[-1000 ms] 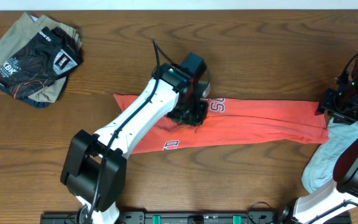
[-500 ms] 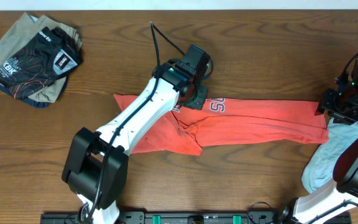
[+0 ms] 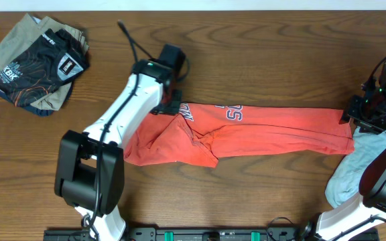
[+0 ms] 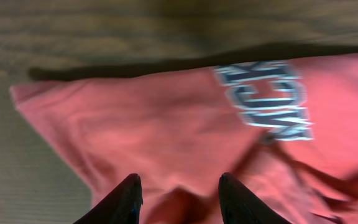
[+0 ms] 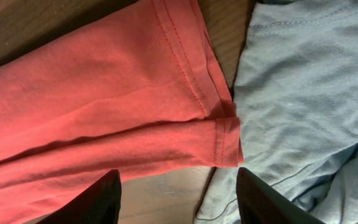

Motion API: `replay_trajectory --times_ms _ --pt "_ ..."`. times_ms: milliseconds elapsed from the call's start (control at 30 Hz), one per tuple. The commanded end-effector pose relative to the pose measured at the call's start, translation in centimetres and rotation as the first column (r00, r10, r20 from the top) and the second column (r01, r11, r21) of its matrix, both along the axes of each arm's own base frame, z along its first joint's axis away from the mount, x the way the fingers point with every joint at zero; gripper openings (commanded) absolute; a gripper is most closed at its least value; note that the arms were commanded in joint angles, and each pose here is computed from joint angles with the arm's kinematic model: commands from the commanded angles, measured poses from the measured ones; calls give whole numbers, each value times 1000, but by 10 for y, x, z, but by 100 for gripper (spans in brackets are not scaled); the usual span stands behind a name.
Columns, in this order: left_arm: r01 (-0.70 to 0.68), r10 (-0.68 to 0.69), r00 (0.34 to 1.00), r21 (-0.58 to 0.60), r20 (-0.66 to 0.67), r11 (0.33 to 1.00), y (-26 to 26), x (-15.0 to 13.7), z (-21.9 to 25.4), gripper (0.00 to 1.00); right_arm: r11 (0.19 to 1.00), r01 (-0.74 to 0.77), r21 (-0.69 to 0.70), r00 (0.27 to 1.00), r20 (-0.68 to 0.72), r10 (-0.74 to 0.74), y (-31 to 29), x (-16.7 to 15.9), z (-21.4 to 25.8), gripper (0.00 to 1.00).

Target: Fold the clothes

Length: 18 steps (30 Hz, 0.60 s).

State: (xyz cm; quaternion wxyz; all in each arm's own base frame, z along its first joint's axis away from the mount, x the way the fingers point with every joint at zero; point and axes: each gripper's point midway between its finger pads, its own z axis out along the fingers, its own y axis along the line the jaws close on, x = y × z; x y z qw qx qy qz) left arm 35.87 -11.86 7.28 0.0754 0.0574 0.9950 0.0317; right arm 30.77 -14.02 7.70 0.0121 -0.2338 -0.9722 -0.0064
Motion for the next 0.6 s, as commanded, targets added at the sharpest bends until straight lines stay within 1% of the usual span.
replay_trajectory --times_ms 0,100,267,567 --pt "28 -30 997 -28 -64 999 2 -11 -15 42 1000 2 1 1000 -1 -2 -2 -1 -1 58" --pt "78 -87 991 -91 -100 993 -8 -20 -21 45 1000 2 -1 1000 2 -2 -3 0 -1 58" --pt "113 -125 985 -111 -116 987 -11 -28 -31 47 1000 2 -1 1000 2 -2 -3 0 -1 58" --pt "160 -196 973 -258 -119 953 -36 -34 -35 47 1000 2 0 1000 0 -2 -2 0 -1 58"
